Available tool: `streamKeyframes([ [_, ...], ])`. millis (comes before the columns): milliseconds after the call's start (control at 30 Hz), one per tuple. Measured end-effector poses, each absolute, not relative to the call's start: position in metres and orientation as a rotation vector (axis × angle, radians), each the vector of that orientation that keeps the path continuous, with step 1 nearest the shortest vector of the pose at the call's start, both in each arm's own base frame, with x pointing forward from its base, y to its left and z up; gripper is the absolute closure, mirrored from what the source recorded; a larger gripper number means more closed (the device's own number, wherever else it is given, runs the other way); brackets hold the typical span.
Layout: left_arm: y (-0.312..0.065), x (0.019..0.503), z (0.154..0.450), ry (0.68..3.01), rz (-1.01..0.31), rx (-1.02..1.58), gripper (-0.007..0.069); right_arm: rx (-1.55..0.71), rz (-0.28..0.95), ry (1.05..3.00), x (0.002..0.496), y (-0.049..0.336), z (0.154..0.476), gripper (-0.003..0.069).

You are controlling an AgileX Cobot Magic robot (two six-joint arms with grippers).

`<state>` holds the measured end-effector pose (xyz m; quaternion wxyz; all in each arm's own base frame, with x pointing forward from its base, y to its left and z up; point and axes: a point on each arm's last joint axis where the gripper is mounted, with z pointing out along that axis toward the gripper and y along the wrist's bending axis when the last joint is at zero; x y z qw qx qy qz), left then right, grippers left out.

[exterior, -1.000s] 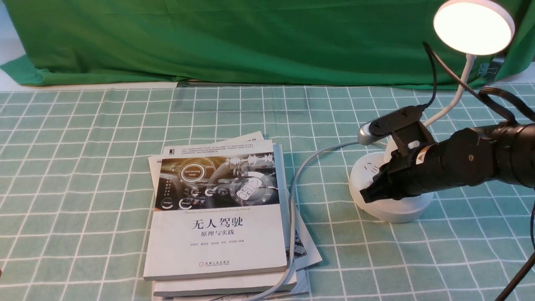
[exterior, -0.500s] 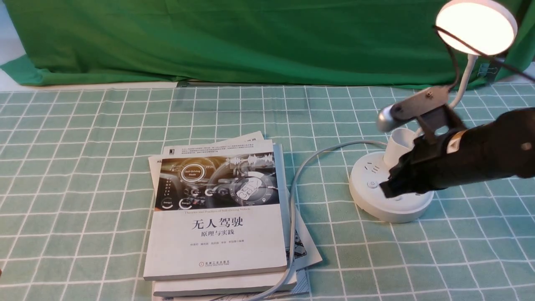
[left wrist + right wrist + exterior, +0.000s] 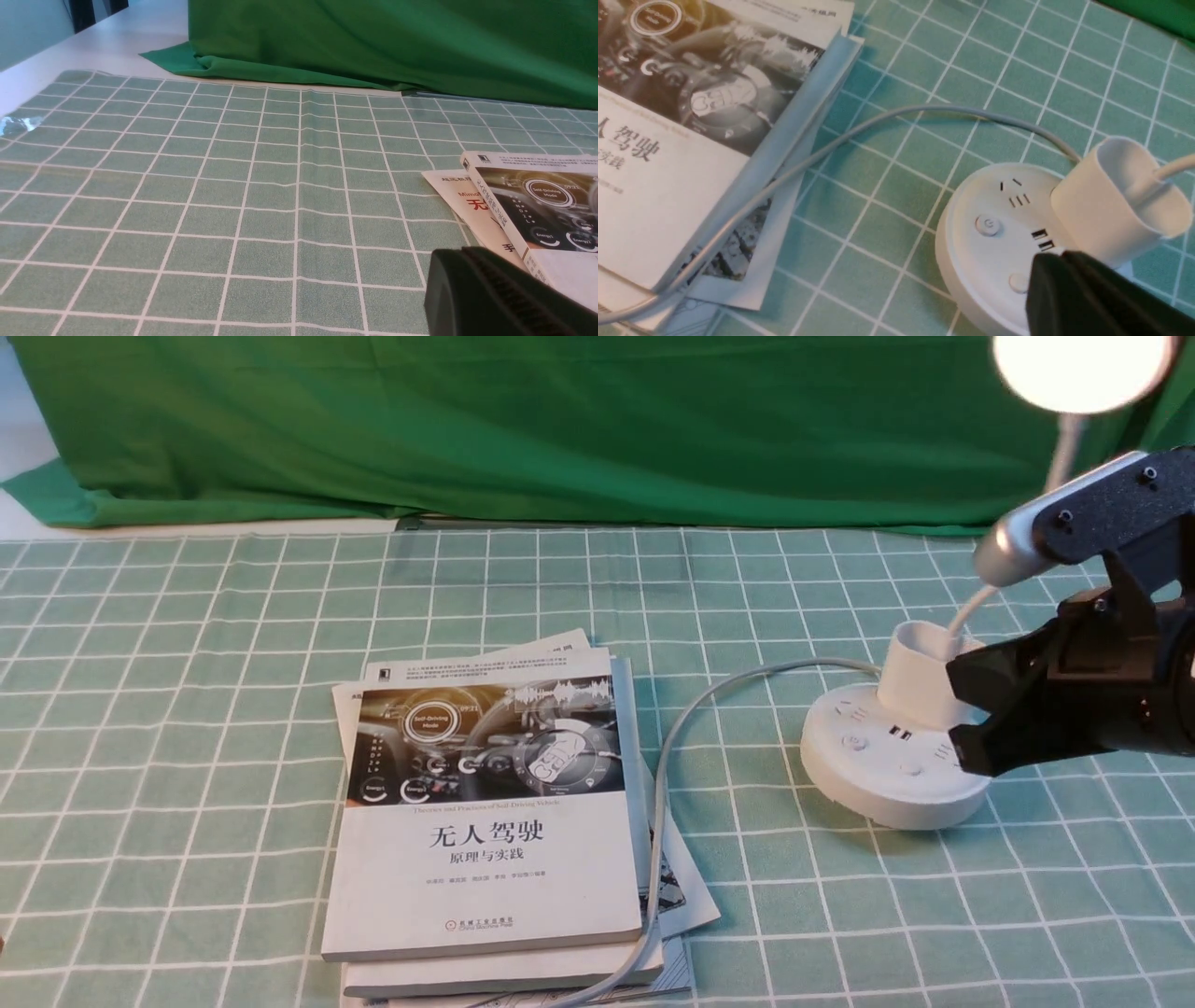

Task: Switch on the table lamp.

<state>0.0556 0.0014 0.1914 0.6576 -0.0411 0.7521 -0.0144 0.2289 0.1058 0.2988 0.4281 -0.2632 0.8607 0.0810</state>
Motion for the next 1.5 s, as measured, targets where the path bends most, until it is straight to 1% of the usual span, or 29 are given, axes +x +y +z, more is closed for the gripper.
streamKeyframes([
  [167, 0.001, 0.056, 0.191, 1.703, -0.033, -0.093, 0.0604, -0.749, 0.236, 2.174, 0.222, 0.122, 0.291, 0.062],
  [233, 0.001, 0.056, 0.191, 1.703, -0.033, -0.093, 0.0604, -0.806, 0.268, 2.162, 0.214, 0.134, 0.291, 0.062],
  [333, 0.001, 0.056, 0.191, 1.703, -0.033, -0.093, 0.0604, -0.834, 0.309, 2.156, 0.206, 0.144, 0.291, 0.062],
  [467, 0.001, 0.056, 0.191, 1.703, -0.033, -0.093, 0.0604, -0.849, 0.343, 2.15, 0.196, 0.149, 0.292, 0.062],
  [633, 0.001, 0.056, 0.191, 1.703, -0.033, -0.093, 0.0604, -0.835, 0.357, 2.153, 0.191, 0.146, 0.292, 0.062],
  [867, 0.001, 0.056, 0.191, 1.703, -0.033, -0.093, 0.0604, -0.814, 0.364, 2.154, 0.175, 0.134, 0.284, 0.062],
  [1167, 0.001, 0.056, 0.191, 1.703, -0.033, -0.093, 0.0604, -0.765, 0.379, 2.049, 0.144, 0.11, 0.276, 0.062],
  [1267, 0.001, 0.056, 0.191, 1.703, -0.033, -0.093, 0.0604, -0.738, 0.39, 1.982, 0.128, 0.098, 0.275, 0.062],
  [1500, 0.001, 0.056, 0.191, 1.703, -0.033, -0.093, 0.0604, -0.632, 0.444, 1.699, 0.081, 0.063, 0.288, 0.06],
])
